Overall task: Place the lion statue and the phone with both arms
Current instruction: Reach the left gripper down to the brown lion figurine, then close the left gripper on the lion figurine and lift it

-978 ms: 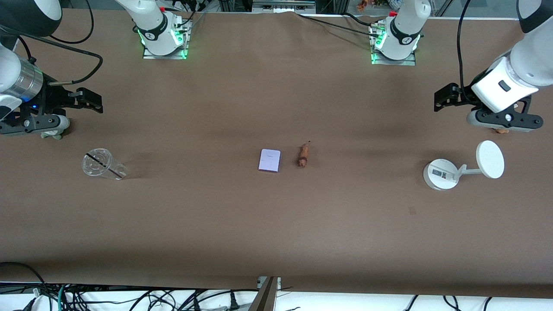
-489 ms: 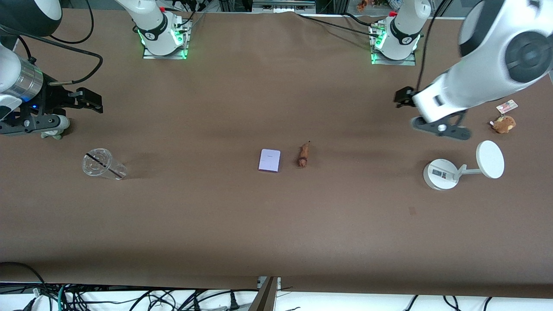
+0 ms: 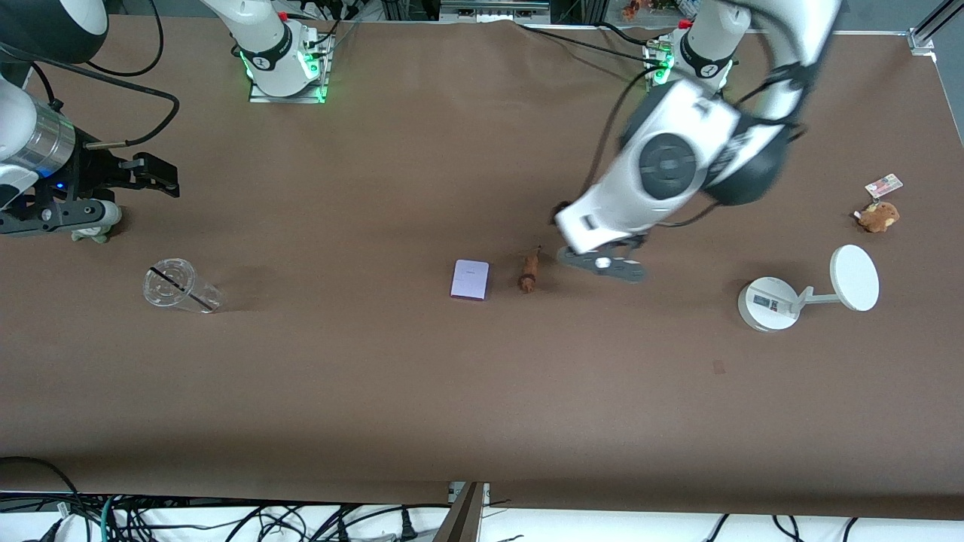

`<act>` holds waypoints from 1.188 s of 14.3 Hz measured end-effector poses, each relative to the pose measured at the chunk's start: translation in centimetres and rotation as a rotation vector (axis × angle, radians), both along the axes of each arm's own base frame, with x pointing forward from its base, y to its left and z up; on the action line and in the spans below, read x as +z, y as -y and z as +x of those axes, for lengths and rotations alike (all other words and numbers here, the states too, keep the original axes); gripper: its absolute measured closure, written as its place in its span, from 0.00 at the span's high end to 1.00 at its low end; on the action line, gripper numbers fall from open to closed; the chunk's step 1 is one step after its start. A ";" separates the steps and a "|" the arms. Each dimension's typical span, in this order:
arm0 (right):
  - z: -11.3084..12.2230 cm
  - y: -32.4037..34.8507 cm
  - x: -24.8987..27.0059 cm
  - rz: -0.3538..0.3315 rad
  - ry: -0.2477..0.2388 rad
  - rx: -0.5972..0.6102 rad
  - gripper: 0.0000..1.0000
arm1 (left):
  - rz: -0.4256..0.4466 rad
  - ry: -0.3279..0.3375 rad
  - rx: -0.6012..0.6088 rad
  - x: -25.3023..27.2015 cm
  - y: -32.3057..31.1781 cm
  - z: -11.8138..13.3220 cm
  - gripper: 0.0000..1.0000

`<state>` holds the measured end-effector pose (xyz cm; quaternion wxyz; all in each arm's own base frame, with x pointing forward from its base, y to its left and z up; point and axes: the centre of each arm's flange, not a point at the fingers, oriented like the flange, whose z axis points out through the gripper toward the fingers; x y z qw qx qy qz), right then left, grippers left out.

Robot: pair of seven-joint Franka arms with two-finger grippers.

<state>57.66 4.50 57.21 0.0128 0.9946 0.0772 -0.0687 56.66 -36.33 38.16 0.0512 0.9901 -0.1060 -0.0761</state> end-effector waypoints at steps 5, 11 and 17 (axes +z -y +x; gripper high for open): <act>0.0 0.0 0.0 0.000 0.000 0.000 1.00 | 0.034 0.079 -0.039 -9.5 6.0 -1.3 1.00; 0.0 0.1 0.0 0.000 0.000 -0.001 1.00 | 0.064 0.138 -0.080 -15.5 6.0 -0.6 1.00; 0.0 0.1 0.0 0.000 0.000 -0.002 1.00 | 0.082 0.156 -0.112 -17.8 5.7 -1.7 1.00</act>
